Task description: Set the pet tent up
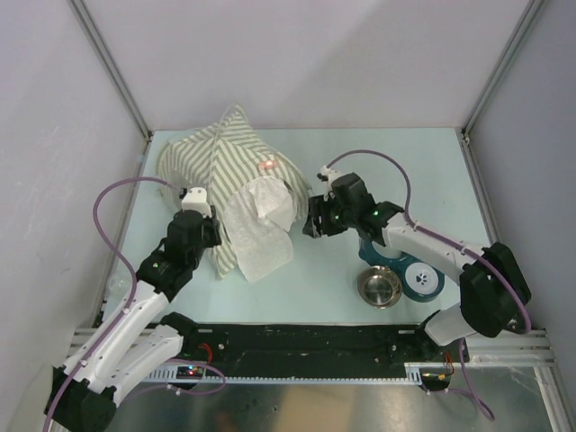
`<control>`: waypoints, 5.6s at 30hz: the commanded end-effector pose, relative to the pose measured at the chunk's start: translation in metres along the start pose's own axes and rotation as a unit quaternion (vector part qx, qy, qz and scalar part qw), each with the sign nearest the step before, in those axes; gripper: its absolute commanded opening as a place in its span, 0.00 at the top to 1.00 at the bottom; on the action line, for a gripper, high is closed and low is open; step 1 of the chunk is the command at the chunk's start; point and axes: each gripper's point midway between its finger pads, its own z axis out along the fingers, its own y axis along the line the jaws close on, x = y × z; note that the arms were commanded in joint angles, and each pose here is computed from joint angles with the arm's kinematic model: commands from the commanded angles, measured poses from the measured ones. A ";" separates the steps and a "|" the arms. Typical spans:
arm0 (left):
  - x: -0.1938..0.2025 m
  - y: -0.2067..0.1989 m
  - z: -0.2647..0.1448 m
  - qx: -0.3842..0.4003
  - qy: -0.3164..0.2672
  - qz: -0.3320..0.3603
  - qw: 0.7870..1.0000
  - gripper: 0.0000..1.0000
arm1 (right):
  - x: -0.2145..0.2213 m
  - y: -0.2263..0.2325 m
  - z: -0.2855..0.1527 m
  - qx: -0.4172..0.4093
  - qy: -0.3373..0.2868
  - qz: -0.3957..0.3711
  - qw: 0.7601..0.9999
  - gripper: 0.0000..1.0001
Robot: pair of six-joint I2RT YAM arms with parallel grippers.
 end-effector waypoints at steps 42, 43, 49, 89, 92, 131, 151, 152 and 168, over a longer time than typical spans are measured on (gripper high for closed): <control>-0.012 0.002 0.002 -0.006 -0.016 -0.006 1.000 0.59 | -0.090 0.112 -0.059 -0.178 -0.004 0.048 0.983 1.00; -0.012 0.002 0.002 -0.006 -0.016 -0.006 1.000 0.59 | -0.086 0.111 -0.060 -0.171 0.019 0.057 0.983 1.00; -0.012 0.002 0.001 -0.007 -0.019 -0.012 1.000 0.58 | -0.042 0.059 -0.052 -0.036 0.100 0.098 0.989 0.93; -0.068 -0.003 -0.060 0.063 -0.146 -0.070 0.985 0.00 | -0.189 0.030 0.026 -0.038 -0.153 -0.249 0.956 0.26; -0.073 -0.002 -0.063 0.062 -0.153 -0.073 0.984 0.00 | -0.190 0.026 0.031 -0.030 -0.153 -0.250 0.956 0.35; -0.095 0.026 -0.096 0.014 -0.184 -0.078 0.980 0.00 | -0.191 0.120 0.068 0.055 -0.171 -0.214 0.960 0.12; -0.084 -0.002 -0.068 0.057 -0.146 -0.075 0.985 0.00 | -0.080 -0.134 -0.107 0.347 -0.094 0.135 0.923 0.18; -0.083 -0.003 -0.067 0.060 -0.145 -0.071 0.985 0.00 | -0.068 -0.142 -0.107 0.364 -0.084 0.147 0.916 0.18; -0.079 0.006 -0.071 0.047 -0.168 -0.081 0.981 0.00 | 0.015 -0.185 -0.020 0.339 -0.029 0.209 0.917 0.45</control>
